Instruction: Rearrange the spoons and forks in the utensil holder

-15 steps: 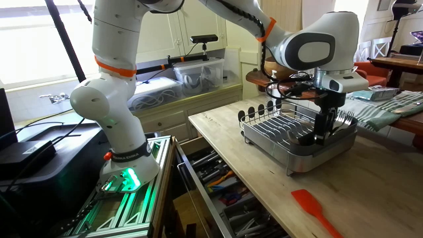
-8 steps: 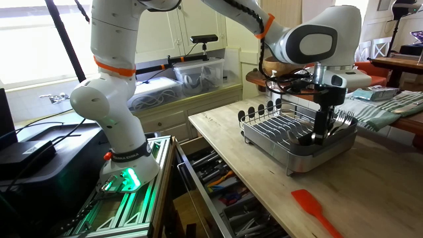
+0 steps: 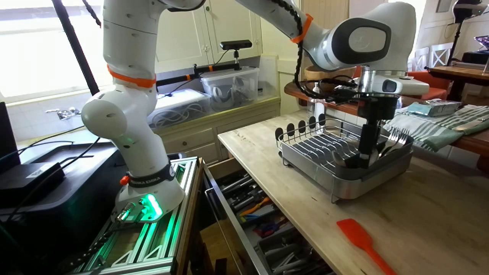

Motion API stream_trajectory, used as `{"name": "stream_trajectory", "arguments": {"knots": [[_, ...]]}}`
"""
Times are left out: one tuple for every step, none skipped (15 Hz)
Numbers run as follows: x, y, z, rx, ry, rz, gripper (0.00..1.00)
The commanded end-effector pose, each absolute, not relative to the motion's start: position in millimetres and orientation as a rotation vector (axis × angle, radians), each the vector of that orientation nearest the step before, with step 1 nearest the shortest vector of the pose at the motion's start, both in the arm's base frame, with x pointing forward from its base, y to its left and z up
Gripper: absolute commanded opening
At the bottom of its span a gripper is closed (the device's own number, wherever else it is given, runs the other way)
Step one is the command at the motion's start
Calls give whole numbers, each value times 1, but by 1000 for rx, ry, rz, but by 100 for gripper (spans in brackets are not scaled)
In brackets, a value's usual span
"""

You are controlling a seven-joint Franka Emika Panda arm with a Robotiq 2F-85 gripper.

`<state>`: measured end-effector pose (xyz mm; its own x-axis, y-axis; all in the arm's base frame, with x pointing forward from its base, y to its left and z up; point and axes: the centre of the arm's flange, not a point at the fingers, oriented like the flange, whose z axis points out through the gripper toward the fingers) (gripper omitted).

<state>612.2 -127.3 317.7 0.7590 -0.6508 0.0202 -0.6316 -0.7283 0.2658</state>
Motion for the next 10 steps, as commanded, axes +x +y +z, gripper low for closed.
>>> {"name": "stream_trajectory", "arguments": {"knots": [[603, -125, 323, 2639, -970, -165, 100], [600, -125, 324, 2624, -969, -177, 100], [598, -124, 324, 2610, -969, -186, 100], [597, -124, 325, 2596, -970, -191, 100], [595, -123, 326, 2585, -970, -198, 100], [593, -123, 327, 2576, -969, -204, 100], [591, -122, 328, 2567, -970, -207, 100], [589, -121, 329, 2560, -968, -215, 100], [587, -120, 331, 2554, -966, -221, 100], [585, -120, 331, 2551, -968, -226, 100]]}}
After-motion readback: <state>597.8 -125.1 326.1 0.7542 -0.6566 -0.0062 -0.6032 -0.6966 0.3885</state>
